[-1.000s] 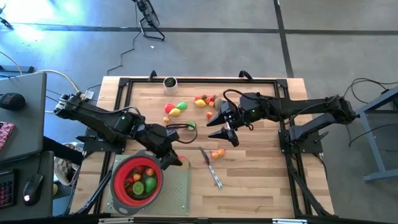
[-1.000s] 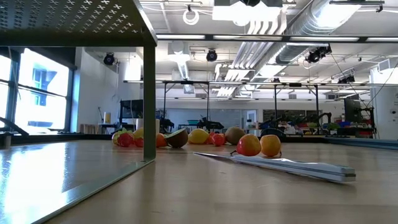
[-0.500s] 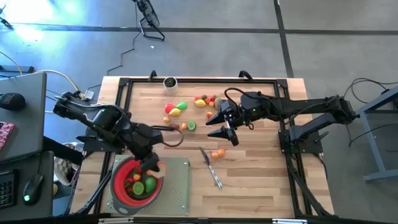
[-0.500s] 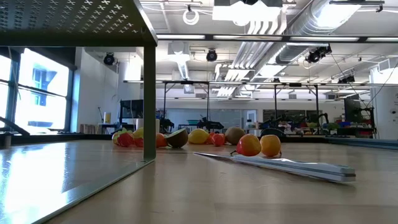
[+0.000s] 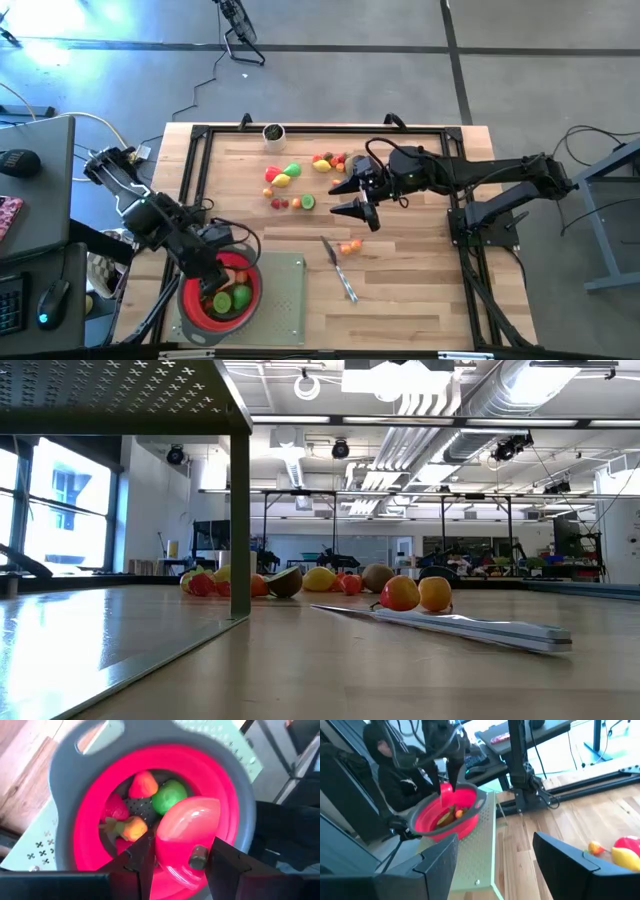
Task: Pick & Place Fruit
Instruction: Put the half apple into the red strainer bowl on the shelf, then put the table knife on the shelf
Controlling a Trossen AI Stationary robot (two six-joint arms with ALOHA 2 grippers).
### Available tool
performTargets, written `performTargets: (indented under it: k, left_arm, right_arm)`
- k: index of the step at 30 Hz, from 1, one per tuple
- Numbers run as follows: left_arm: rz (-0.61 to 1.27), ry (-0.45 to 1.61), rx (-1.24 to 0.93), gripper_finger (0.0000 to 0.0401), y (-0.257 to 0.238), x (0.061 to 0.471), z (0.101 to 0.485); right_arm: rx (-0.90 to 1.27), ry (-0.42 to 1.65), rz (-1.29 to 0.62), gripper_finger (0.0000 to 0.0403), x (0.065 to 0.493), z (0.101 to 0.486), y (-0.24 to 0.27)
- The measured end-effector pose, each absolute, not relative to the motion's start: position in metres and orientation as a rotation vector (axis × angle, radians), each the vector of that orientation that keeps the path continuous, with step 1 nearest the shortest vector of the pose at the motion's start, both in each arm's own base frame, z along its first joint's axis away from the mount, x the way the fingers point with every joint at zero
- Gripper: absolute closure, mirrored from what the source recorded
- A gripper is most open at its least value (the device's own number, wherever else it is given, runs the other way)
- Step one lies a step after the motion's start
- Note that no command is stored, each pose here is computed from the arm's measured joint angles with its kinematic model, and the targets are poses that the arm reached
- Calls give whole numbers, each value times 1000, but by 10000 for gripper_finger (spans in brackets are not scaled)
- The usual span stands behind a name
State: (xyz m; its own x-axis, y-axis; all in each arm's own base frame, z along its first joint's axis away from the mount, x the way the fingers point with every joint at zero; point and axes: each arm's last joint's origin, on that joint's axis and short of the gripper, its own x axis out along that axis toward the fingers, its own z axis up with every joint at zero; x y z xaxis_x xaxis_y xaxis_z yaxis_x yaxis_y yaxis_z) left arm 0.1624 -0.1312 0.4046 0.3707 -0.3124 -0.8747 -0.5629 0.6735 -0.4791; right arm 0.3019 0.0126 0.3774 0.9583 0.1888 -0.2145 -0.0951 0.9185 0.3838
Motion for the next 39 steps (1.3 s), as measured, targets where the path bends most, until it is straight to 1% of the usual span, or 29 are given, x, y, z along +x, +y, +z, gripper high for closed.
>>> performTargets:
  k: [7,10,16,18,21,25,29,34,39]
  left_arm:
    - [182,1258,-869,267,-132,163,400]
    - [175,1285,-871,250,-133,163,398]
    - [176,1285,-869,198,-133,163,398]
    - [181,1281,-870,191,-133,163,398]
    - [188,1271,-869,190,-132,163,398]
    - [173,1222,-875,212,-134,166,399]
    - [151,1145,-863,253,-134,169,402]
    - [82,925,-754,313,-131,172,414]
    - [49,728,-689,368,-120,166,431]
  right_arm:
    - [379,241,138,153,302,378,12]
    - [379,242,140,153,302,378,12]
    - [380,243,141,153,302,378,12]
    - [380,243,141,153,302,378,12]
    - [380,243,141,153,302,378,12]
    - [382,245,148,153,302,378,12]
    - [409,261,217,153,302,378,14]
    - [450,300,285,153,301,376,16]
    - [458,339,277,153,300,373,17]
